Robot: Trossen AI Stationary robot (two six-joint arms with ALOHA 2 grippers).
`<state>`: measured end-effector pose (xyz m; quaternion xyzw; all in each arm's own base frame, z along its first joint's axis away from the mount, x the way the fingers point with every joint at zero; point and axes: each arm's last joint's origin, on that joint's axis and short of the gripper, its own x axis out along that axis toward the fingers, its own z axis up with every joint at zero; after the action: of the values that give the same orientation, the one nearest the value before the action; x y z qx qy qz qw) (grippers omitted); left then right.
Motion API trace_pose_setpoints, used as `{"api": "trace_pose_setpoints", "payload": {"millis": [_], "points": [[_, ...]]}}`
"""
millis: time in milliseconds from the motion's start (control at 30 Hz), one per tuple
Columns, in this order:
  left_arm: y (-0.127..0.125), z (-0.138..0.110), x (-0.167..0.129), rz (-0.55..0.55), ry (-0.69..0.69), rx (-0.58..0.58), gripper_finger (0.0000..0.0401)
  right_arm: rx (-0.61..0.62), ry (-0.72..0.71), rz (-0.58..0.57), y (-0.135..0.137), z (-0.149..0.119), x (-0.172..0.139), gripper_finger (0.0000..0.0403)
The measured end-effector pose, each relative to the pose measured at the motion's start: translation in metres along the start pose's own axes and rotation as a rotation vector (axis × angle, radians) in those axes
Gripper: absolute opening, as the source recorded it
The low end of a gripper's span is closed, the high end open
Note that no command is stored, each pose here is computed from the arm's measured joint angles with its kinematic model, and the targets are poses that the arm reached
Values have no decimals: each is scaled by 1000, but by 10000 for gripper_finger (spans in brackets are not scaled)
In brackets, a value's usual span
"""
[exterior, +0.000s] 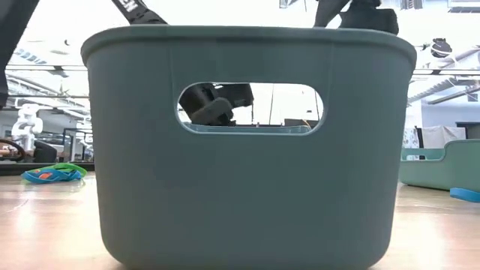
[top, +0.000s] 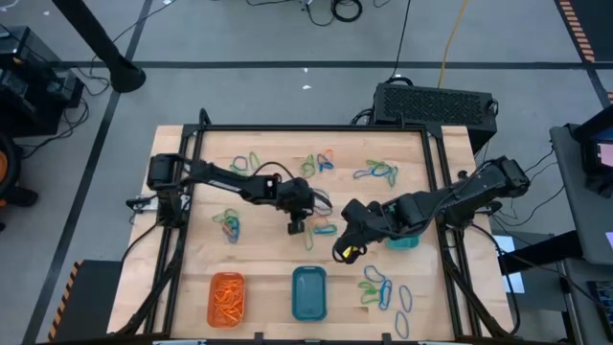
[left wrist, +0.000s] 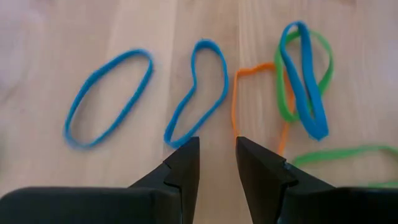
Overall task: Sort rubber bands into baskets
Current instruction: Put the orange rubber band into the orange bin
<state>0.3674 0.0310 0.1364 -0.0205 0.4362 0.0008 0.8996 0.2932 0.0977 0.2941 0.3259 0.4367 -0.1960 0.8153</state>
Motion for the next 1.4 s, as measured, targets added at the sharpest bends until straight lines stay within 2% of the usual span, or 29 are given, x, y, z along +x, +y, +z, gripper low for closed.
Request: {"api": "trace_pose_setpoints", "payload": {"millis": [333, 733, 1033, 1400], "points": [[2, -2, 24, -28, 0, -2, 112, 22, -12, -26, 4, -13, -3, 185], [-3, 1, 17, -12, -3, 9, 112, 10, -8, -36, 3, -13, -3, 185], [-8, 20, -4, -17, -71, 21, 112, -7, -7, -37, 2, -13, -3, 185], [-21, 7, 7, -29, 10, -8, 112, -8, -8, -38, 2, -13, -3, 185]]}}
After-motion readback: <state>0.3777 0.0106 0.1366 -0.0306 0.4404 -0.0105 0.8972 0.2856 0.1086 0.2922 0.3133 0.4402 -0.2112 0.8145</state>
